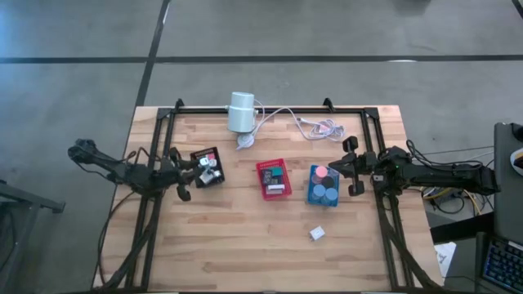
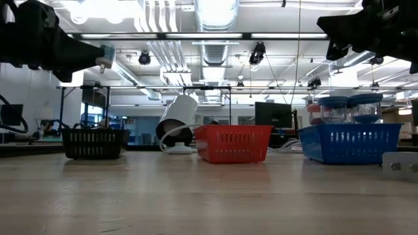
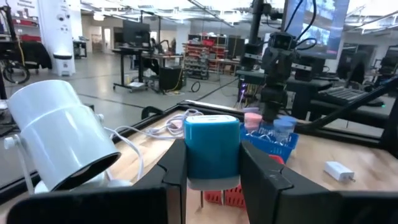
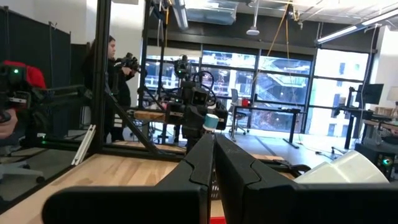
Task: Pick & Place Office items
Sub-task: Put the blue charger adapter into the black bin
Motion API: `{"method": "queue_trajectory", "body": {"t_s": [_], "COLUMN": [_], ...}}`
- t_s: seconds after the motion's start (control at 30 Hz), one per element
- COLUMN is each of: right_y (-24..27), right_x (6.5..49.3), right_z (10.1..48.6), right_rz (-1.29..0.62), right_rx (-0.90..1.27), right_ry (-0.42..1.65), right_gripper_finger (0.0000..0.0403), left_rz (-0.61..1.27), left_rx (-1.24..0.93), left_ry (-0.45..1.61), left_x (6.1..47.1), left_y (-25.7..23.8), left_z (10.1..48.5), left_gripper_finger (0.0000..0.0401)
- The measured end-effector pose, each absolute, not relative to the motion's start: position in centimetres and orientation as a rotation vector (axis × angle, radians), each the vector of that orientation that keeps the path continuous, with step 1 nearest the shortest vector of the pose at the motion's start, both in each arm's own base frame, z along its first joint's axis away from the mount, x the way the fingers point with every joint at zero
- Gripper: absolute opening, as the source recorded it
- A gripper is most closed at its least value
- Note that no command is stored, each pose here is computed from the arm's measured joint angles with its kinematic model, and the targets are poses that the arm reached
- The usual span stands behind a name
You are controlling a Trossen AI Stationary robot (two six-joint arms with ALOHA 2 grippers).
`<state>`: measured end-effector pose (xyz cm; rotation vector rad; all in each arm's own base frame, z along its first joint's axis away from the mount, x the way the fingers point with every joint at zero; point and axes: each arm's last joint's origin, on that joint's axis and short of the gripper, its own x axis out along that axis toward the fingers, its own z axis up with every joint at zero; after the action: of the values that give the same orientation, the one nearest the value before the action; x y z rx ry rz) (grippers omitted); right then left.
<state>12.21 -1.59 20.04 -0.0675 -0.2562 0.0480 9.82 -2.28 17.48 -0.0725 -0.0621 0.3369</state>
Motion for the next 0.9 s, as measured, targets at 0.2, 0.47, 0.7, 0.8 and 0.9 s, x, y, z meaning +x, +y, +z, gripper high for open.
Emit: {"method": "queue_trajectory", "body": {"t_s": [0.2, 0.47, 0.7, 0.8, 0.9], "right_y": [-1.6, -1.6, -1.6, -1.6, -1.6], "right_x": [12.2, 12.2, 12.2, 12.2, 12.2], "right_z": [20.0, 20.0, 20.1, 20.0, 20.1], "right_rz": [0.047, 0.047, 0.047, 0.047, 0.046], "right_rx": [-0.073, -0.073, -0.080, -0.080, -0.080], "right_ry": [-0.257, -0.257, -0.257, -0.257, -0.257], "right_gripper_finger": [0.0011, 0.0011, 0.0011, 0.0011, 0.0011], "left_rz": [0.341, 0.341, 0.398, 0.462, 0.514], "left_rx": [-0.053, -0.075, -0.133, -0.111, -0.101], "left_ry": [-0.055, -0.060, -0.066, 0.015, 0.132], "left_x": [9.8, 9.8, 9.6, 9.7, 10.3], "left_y": [-2.3, -2.3, -2.0, -1.9, -2.0], "left_z": [17.3, 17.4, 21.9, 23.9, 25.1], "left_gripper_finger": [0.0090, 0.0090, 0.0090, 0.0090, 0.0090]}}
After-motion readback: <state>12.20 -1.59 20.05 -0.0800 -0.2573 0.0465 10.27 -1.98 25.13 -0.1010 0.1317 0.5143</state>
